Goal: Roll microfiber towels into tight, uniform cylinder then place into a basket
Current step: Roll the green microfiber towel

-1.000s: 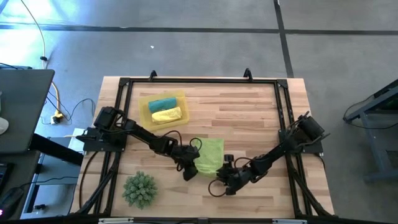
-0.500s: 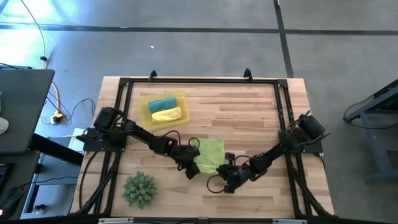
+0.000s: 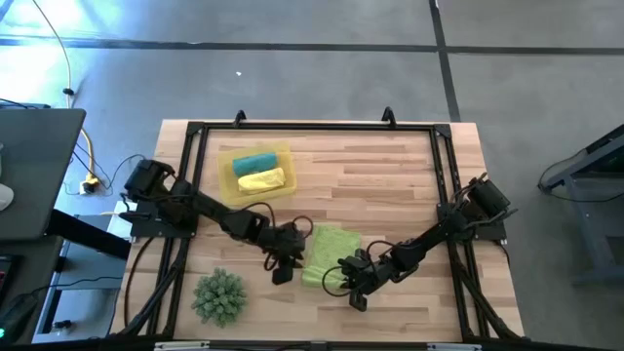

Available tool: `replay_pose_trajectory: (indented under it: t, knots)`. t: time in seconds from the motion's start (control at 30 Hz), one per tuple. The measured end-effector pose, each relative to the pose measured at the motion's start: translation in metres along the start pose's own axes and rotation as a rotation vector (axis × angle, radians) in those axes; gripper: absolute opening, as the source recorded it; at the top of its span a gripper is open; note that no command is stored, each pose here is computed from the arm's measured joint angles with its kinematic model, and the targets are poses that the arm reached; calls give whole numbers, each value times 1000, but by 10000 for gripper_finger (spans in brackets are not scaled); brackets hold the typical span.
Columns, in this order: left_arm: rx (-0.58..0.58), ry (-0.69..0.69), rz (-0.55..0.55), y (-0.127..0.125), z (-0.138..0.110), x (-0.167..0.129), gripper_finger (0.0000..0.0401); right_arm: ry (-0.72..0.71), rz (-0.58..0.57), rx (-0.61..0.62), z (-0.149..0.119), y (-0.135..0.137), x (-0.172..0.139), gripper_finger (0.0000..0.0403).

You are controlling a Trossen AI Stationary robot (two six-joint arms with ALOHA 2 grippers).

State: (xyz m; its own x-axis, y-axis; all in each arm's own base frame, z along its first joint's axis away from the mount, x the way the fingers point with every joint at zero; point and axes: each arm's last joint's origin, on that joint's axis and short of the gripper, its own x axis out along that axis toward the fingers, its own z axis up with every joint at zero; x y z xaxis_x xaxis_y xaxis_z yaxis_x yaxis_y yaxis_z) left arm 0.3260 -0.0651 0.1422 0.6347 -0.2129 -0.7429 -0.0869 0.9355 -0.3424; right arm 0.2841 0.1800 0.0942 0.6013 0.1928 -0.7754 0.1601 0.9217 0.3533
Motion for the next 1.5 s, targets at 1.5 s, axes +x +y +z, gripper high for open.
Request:
replay_pose_trajectory:
  t: [1.5]
  knots:
    - [-13, 100, -132, -43, -18, 78, 48, -31, 44, 34, 7, 8, -18, 89]
